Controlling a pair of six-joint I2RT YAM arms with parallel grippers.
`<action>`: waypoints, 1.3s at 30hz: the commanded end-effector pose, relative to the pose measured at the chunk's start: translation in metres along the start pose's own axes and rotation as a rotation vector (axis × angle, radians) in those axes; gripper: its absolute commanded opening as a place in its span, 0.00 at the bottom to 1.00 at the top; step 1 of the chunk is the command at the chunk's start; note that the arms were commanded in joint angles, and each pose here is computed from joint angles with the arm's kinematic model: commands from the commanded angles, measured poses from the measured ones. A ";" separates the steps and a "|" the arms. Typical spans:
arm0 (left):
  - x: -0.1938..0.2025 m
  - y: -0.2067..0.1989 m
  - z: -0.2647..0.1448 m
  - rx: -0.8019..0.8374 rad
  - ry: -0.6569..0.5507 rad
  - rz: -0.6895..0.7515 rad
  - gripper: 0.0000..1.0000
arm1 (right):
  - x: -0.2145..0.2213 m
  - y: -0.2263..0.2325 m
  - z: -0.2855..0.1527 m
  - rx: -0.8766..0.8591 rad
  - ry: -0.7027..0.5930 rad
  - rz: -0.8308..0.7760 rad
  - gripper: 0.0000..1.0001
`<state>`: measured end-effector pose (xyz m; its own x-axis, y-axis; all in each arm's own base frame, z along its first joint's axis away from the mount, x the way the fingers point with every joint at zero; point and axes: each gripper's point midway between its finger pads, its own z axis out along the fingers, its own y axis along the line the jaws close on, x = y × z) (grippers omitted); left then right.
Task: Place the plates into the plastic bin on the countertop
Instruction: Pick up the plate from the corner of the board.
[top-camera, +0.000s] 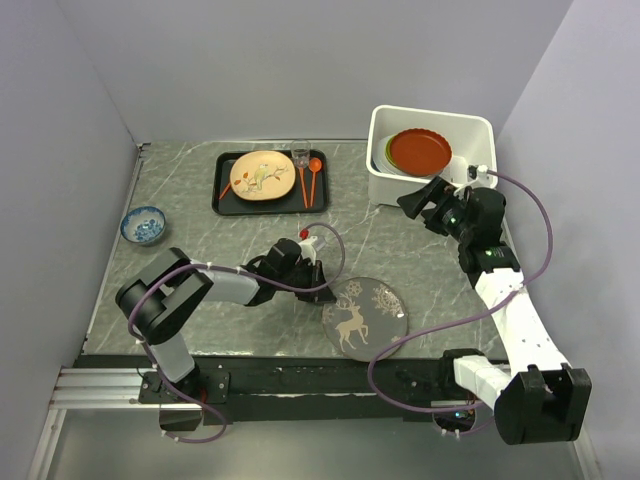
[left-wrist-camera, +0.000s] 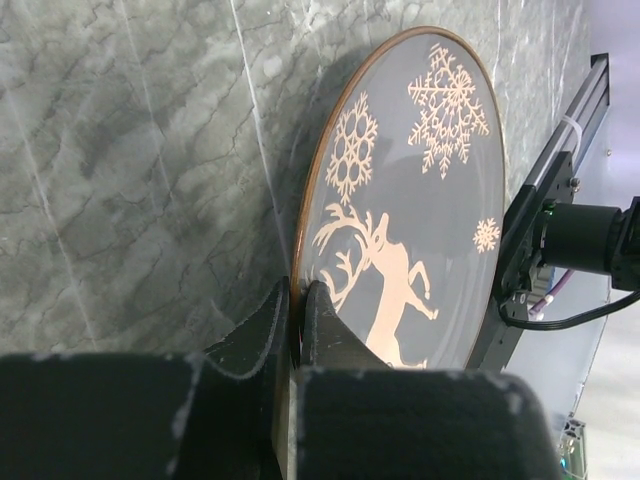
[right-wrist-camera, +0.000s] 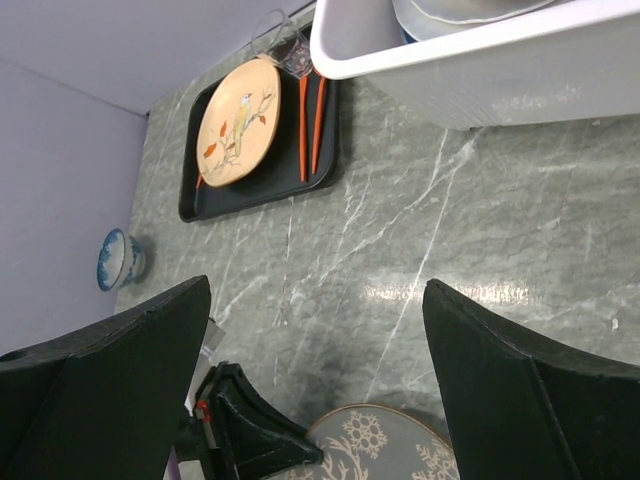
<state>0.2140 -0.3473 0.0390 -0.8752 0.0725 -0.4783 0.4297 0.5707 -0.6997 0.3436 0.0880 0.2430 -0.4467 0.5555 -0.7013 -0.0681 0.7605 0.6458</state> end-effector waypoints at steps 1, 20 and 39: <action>-0.014 0.004 -0.008 -0.044 -0.065 0.057 0.01 | 0.002 0.000 -0.001 -0.010 -0.002 -0.032 0.93; -0.116 -0.029 -0.109 0.078 -0.394 0.043 0.01 | 0.081 0.000 0.006 -0.161 0.200 -0.007 0.93; -0.127 -0.069 -0.150 0.431 -0.435 0.026 0.01 | 0.152 0.008 -0.007 -0.377 0.348 0.063 0.93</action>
<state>0.2757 -0.2644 0.1646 -0.7879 -0.2911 -0.5426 0.4229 0.3847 -0.8205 0.2693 0.1629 0.1196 -0.7517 0.4175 -0.5106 -0.1954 0.5984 0.7770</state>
